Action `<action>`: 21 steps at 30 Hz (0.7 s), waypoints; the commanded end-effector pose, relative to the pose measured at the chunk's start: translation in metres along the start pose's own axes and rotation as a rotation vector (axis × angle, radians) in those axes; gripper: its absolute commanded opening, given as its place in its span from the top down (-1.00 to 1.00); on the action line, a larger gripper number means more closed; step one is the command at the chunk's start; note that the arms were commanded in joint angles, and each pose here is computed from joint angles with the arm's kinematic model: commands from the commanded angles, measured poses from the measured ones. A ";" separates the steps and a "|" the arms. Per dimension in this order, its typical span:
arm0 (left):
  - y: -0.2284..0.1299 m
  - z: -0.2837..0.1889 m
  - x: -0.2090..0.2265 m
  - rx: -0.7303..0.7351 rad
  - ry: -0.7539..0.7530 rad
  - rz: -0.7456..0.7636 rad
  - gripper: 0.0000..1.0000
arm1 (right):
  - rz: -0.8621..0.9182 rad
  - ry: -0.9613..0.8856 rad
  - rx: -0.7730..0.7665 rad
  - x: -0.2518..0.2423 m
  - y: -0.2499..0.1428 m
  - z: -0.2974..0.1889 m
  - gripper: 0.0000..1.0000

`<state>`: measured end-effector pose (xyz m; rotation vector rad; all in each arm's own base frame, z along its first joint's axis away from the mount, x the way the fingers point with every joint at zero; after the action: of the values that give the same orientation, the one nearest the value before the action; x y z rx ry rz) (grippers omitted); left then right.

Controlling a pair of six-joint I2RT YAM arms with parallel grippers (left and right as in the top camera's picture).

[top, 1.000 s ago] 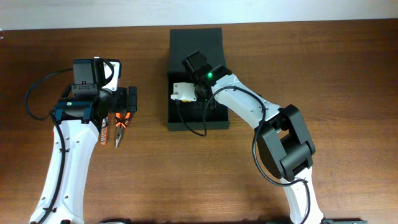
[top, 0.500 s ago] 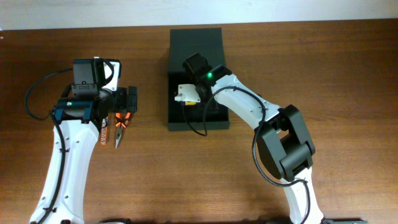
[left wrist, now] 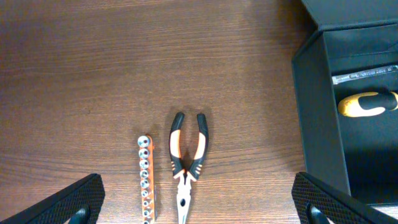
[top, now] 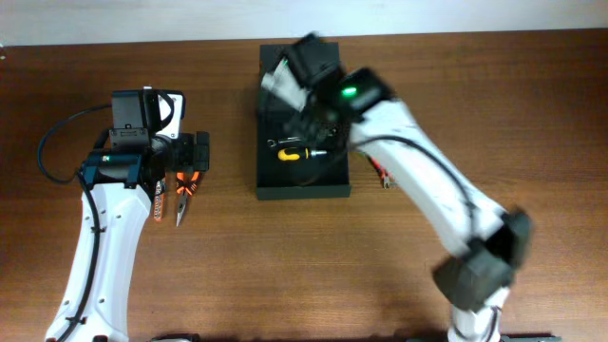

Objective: Pack container
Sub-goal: 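Carry the screwdriver into the box and release it beside the wrench, then move the right gripper to the red pliers and grasp them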

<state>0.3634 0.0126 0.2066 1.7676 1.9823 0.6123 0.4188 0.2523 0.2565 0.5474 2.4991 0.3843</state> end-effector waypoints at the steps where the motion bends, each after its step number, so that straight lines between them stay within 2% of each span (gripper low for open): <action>1: 0.007 -0.003 -0.003 -0.016 -0.015 -0.012 -0.98 | 0.326 -0.082 -0.088 -0.036 -0.004 -0.072 -0.93; 4: 0.007 -0.003 -0.003 -0.016 -0.015 -0.012 -0.98 | 0.534 -0.093 -0.015 -0.052 -0.045 -0.093 -0.90; 8: 0.007 -0.003 -0.003 -0.016 -0.015 -0.012 -0.98 | 0.742 -0.044 0.146 -0.057 -0.099 -0.084 -0.86; 15: 0.008 -0.003 -0.003 -0.023 -0.015 -0.012 -0.98 | 1.027 0.106 0.383 -0.046 -0.171 -0.024 -0.68; 21: 0.008 -0.003 -0.003 -0.023 -0.015 -0.012 -0.98 | 1.067 0.270 0.503 -0.003 -0.195 0.044 -0.42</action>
<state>0.3648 0.0126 0.2076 1.7628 1.9772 0.6183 0.3951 0.0723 0.1789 2.0328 2.2605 0.1949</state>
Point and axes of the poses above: each gripper's point midway between its finger pads, its own z axis out along the fingers, its own x axis along the line the jaws close on, y = z × x, the point moved 2 cm from there along -z, back along the fingers, and after that the axes turned 11 degrees about -z, right-handed, at the moved point
